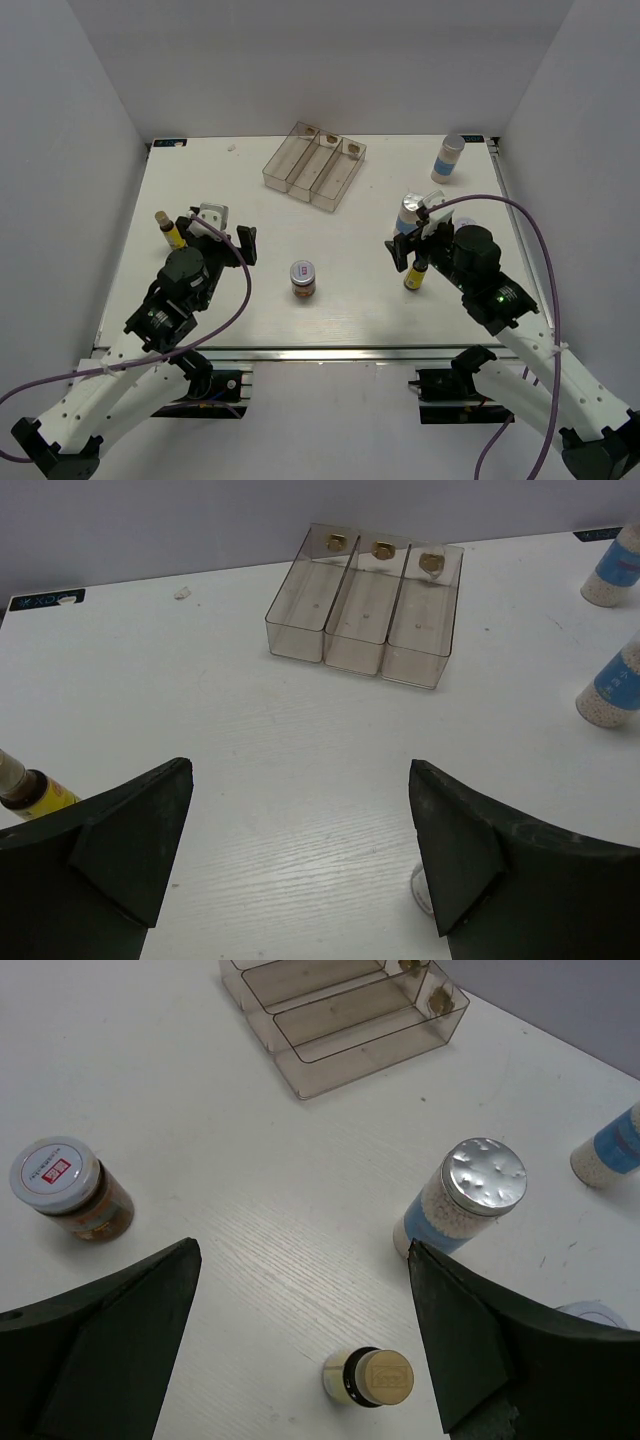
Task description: Organize the condiment bottles
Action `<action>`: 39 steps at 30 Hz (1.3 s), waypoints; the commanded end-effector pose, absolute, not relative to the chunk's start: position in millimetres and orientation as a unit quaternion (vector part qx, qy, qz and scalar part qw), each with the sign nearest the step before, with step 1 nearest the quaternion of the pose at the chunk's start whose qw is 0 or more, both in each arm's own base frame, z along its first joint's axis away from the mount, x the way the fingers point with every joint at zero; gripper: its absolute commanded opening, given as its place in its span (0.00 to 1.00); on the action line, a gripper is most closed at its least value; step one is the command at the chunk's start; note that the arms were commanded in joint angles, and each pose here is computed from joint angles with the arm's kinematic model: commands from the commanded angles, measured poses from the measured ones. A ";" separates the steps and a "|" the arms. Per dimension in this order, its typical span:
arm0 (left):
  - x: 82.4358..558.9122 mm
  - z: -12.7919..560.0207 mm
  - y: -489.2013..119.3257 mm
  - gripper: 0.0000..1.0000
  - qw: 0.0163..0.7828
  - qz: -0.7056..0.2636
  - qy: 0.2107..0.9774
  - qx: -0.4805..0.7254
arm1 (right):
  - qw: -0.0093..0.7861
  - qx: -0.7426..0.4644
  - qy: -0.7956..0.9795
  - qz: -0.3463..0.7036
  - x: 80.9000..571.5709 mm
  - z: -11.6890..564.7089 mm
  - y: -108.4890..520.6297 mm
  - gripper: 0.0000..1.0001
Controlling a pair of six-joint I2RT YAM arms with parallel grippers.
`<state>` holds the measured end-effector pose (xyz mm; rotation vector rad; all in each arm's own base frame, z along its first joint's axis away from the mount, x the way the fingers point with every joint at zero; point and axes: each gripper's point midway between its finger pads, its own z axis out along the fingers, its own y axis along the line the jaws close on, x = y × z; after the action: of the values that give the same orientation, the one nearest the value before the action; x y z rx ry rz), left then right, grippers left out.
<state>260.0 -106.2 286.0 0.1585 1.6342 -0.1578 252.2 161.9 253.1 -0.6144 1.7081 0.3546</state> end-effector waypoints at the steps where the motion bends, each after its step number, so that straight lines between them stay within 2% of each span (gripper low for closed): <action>1: 261.7 280.7 -105.7 0.98 0.676 -0.066 0.730 0.073 | 0.639 -0.261 0.707 0.157 259.4 274.5 166.0 0.89; 16: 267.5 273.1 -96.2 0.97 0.665 -0.035 0.745 0.047 | 0.640 -0.315 0.686 0.146 251.9 265.6 170.1 0.89; 18: 268.3 276.8 -88.7 0.80 0.667 -0.023 0.744 0.026 | 0.637 -0.332 0.682 0.135 249.8 261.2 168.4 0.89; 20: 268.4 279.2 -75.7 0.54 0.667 -0.001 0.745 -0.008 | 0.635 -0.339 0.681 0.134 247.1 256.7 167.1 0.59; 21: 268.1 281.1 -71.7 0.28 0.666 0.004 0.745 -0.021 | 0.632 -0.343 0.681 0.137 245.0 254.2 168.1 0.46; 22: 267.0 286.1 -63.6 0.21 0.667 0.012 0.743 -0.050 | 0.629 -0.349 0.680 0.142 242.9 253.2 169.7 0.25; 23: 266.2 287.3 -59.6 0.20 0.665 0.015 0.744 -0.067 | 0.629 -0.352 0.678 0.143 241.0 252.8 169.9 0.21; 24: 265.3 287.1 -55.7 0.22 0.661 0.020 0.746 -0.082 | 0.629 -0.355 0.676 0.146 240.0 253.2 170.9 0.30; 25: 262.4 285.3 -51.3 0.30 0.650 0.021 0.752 -0.107 | 0.626 -0.359 0.676 0.149 238.9 252.5 172.2 0.40; 27: 261.0 275.5 -38.5 0.56 0.631 0.057 0.761 -0.140 | 0.623 -0.362 0.677 0.151 238.6 252.7 173.4 0.73; 28: 259.4 267.5 -32.0 0.69 0.618 0.074 0.768 -0.152 | 0.620 -0.363 0.678 0.151 238.8 251.8 173.6 0.78; 31: 268.5 263.9 -7.6 0.82 0.590 0.110 0.779 -0.182 | 0.610 -0.371 0.681 0.158 236.4 248.6 176.6 0.85; 33: 282.7 256.8 -3.6 0.85 0.568 0.084 0.799 -0.178 | 0.609 -0.373 0.681 0.162 234.8 248.4 177.3 0.86; 34: 288.0 256.6 25.6 0.88 0.559 0.101 0.796 -0.209 | 0.610 -0.373 0.679 0.165 233.1 249.7 177.7 0.86; 36: 306.1 245.2 30.8 0.92 0.528 0.060 0.821 -0.208 | 0.612 -0.372 0.678 0.165 232.4 251.0 176.8 0.86; 37: 305.9 237.4 63.8 0.94 0.507 0.072 0.823 -0.248 | 0.615 -0.369 0.677 0.166 232.2 252.6 176.3 0.87; 39: 318.9 215.7 72.0 0.98 0.464 0.055 0.845 -0.261 | 0.616 -0.366 0.678 0.164 232.3 253.1 175.1 0.88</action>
<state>305.0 78.5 231.8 -0.6498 1.9516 0.3180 234.4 173.2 234.9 -0.8558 1.6142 0.3638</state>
